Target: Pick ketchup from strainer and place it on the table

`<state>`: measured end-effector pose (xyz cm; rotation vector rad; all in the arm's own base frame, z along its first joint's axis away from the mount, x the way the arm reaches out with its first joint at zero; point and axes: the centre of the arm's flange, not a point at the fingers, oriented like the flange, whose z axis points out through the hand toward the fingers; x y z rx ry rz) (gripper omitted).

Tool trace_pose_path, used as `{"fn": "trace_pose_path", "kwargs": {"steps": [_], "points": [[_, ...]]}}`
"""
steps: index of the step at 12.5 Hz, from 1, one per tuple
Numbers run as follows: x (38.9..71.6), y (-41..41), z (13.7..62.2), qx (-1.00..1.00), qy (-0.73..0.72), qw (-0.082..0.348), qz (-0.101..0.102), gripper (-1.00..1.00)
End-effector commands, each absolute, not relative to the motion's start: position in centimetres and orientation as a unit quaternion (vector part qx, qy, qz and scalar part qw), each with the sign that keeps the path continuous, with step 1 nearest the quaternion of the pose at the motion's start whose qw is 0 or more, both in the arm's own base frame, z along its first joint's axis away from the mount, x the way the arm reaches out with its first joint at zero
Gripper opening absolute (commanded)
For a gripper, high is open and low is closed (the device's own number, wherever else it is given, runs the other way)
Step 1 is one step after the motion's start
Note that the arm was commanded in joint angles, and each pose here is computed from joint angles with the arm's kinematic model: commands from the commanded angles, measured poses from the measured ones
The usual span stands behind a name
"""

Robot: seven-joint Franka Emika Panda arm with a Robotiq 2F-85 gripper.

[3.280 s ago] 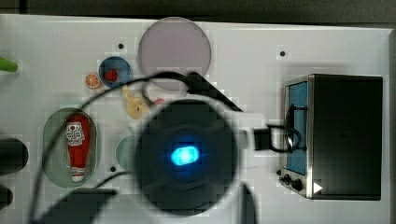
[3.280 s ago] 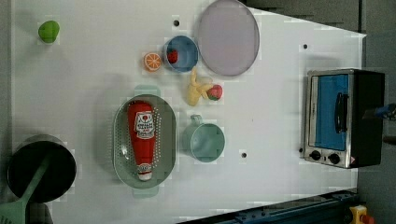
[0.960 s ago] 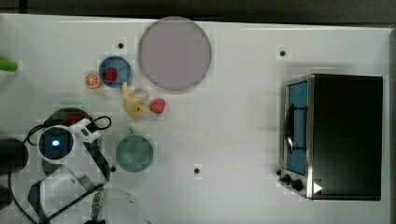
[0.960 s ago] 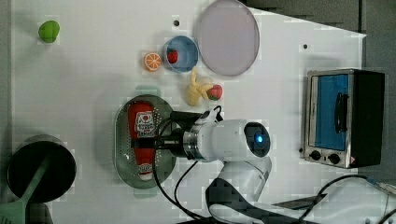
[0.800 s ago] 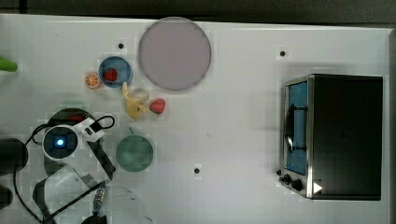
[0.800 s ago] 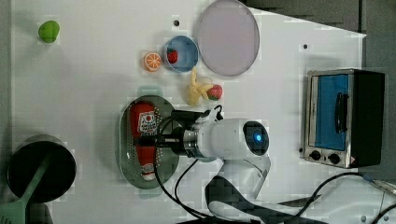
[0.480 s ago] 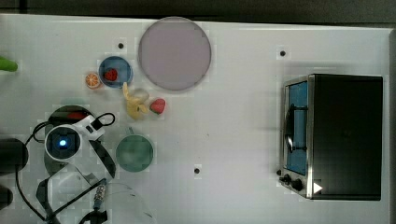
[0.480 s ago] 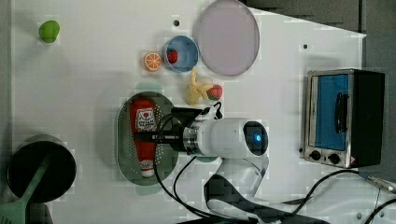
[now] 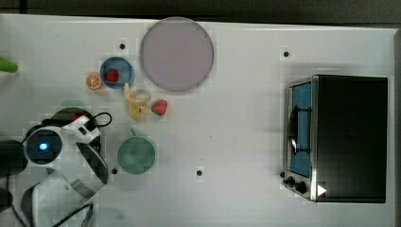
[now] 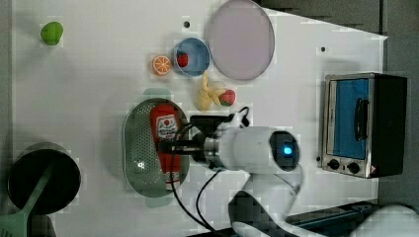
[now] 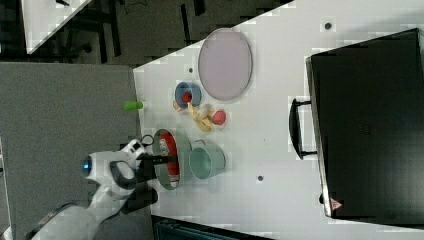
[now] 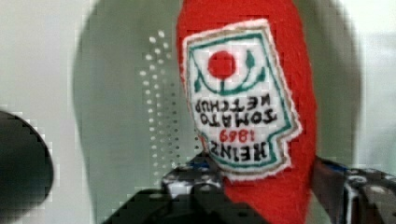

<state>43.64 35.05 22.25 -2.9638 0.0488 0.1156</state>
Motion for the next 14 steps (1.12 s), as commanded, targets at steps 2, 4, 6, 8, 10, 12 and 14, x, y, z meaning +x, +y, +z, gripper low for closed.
{"fn": "trace_pose_path", "kwargs": {"steps": [2, 4, 6, 8, 10, 12, 14], "points": [[46.8, 33.1, 33.9, -0.991, 0.105, 0.077, 0.027, 0.17], [48.8, 30.2, 37.6, -0.988, 0.134, 0.064, 0.041, 0.17], [51.3, 26.3, 40.0, -0.987, 0.146, 0.056, 0.036, 0.17], [53.9, 21.1, 40.9, -0.986, 0.156, 0.057, 0.023, 0.17], [55.7, 15.6, 40.4, -0.986, 0.157, 0.051, 0.018, 0.17], [56.9, 10.1, 40.0, -0.982, 0.181, 0.045, 0.016, 0.17], [57.4, 4.9, 39.4, -0.973, 0.226, 0.039, 0.018, 0.17]]}}
